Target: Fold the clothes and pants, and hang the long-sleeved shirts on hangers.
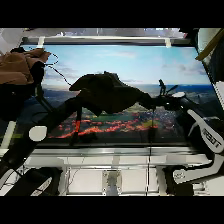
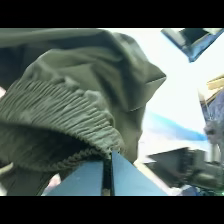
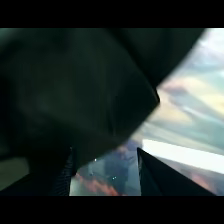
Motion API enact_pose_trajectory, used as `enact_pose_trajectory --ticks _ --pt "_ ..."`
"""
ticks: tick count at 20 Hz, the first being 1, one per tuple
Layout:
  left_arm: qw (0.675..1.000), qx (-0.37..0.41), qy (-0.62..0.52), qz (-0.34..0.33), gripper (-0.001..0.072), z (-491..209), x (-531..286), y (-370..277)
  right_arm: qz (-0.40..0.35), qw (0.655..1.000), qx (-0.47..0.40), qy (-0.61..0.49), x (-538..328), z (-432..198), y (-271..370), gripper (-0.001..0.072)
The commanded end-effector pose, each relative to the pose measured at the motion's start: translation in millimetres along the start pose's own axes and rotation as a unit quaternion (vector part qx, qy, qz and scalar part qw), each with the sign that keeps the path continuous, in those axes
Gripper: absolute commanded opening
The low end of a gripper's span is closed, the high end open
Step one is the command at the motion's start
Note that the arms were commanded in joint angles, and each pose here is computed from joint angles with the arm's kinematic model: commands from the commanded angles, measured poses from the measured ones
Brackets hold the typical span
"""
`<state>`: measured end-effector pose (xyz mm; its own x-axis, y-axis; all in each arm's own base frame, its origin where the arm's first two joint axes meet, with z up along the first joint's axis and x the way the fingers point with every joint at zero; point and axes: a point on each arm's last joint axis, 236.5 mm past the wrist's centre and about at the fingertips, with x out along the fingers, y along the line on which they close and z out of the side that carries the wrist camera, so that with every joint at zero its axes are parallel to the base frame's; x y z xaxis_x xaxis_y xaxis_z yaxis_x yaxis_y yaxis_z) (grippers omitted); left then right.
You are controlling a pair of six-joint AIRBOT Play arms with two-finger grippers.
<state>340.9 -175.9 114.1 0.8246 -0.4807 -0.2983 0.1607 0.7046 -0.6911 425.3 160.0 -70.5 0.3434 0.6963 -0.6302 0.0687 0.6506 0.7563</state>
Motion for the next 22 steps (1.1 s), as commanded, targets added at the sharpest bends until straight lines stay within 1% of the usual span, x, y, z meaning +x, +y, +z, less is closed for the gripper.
enact_pose_trajectory --ticks 1,3,6,8,9,11,14,17,19,20,22 --pt "1.0 0.018 -0.008 -0.015 0.0019 14 -3 -18 0.013 1.0 -0.008 0.017 31 3 14 0.0436" --pt "0.999 0.033 -0.004 -0.014 0.0018 13 -3 -18 0.009 1.0 0.002 0.022 42 1 15 0.0436" --pt "0.999 0.034 0.002 -0.014 0.0019 10 -3 -18 -0.031 0.999 0.007 0.028 45 -3 -2 0.0435" --pt "0.999 0.034 0.003 -0.014 0.0019 10 -3 -18 -0.038 0.999 0.008 0.027 45 -3 -5 0.0422" --pt "0.999 0.034 0.003 -0.014 0.0019 10 -3 -18 -0.039 0.999 0.008 0.023 45 -1 -6 0.0331" --pt "0.999 0.034 0.003 -0.014 0.0019 10 -3 -18 -0.047 0.999 0.008 0.003 45 9 -9 -0.0002" --pt "0.999 0.036 0.002 -0.013 0.0019 10 -3 -18 -0.046 0.999 0.002 -0.011 43 19 -6 0.0003" --pt "0.998 0.058 0.0 -0.009 0.0018 21 -6 -20 -0.022 0.999 -0.037 -0.01 27 34 25 0.0002" --pt "0.998 0.059 -0.008 -0.013 0.0018 43 -12 -30 -0.019 0.995 -0.098 -0.023 -3 51 55 0.0001" --pt "0.997 0.072 -0.012 -0.016 0.0018 58 -17 -39 -0.021 0.99 -0.138 -0.034 -26 59 75 0.0001" --pt "0.992 0.126 -0.013 -0.021 0.0018 85 -34 -67 -0.031 0.971 -0.229 -0.067 -82 70 125 0.0"
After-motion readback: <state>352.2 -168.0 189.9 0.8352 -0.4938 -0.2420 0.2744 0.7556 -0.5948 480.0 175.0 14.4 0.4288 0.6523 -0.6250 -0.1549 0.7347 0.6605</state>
